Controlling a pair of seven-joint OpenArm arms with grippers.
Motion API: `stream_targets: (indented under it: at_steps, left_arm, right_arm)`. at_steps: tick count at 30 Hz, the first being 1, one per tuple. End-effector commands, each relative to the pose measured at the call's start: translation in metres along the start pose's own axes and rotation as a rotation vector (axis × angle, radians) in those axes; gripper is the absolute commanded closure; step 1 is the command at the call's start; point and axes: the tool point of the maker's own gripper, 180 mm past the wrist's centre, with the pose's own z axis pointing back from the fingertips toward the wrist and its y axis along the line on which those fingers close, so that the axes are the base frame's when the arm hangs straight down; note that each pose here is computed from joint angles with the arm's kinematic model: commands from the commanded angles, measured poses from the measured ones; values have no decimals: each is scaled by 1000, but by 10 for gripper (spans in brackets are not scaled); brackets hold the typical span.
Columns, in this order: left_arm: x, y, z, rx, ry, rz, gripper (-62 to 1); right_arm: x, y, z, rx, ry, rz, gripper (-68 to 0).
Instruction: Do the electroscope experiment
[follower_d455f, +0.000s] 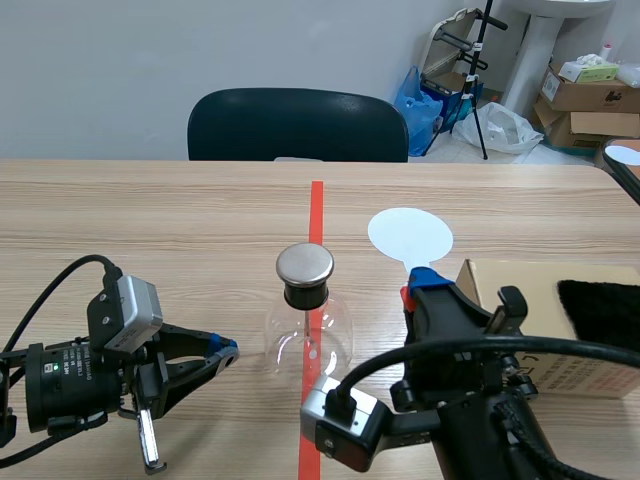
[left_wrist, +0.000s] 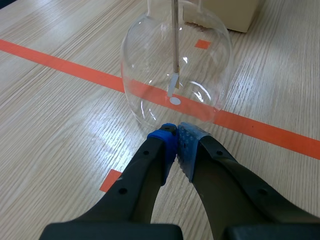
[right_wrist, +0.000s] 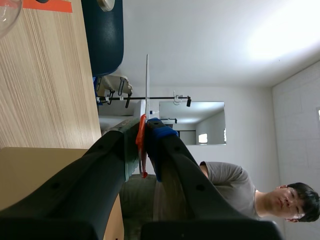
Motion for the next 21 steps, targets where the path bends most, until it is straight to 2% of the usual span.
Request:
stream_targets:
  at_steps: [1, 21]
  left_arm:
    - [12, 4, -3, 5, -41, -10, -32]
    - [12, 4, -3, 5, -41, -10, -32]
  right_arm:
    - [-2, -9, -5, -35, -5, 10, -10]
    - [-2, -10, -5, -38, -4, 16, -10]
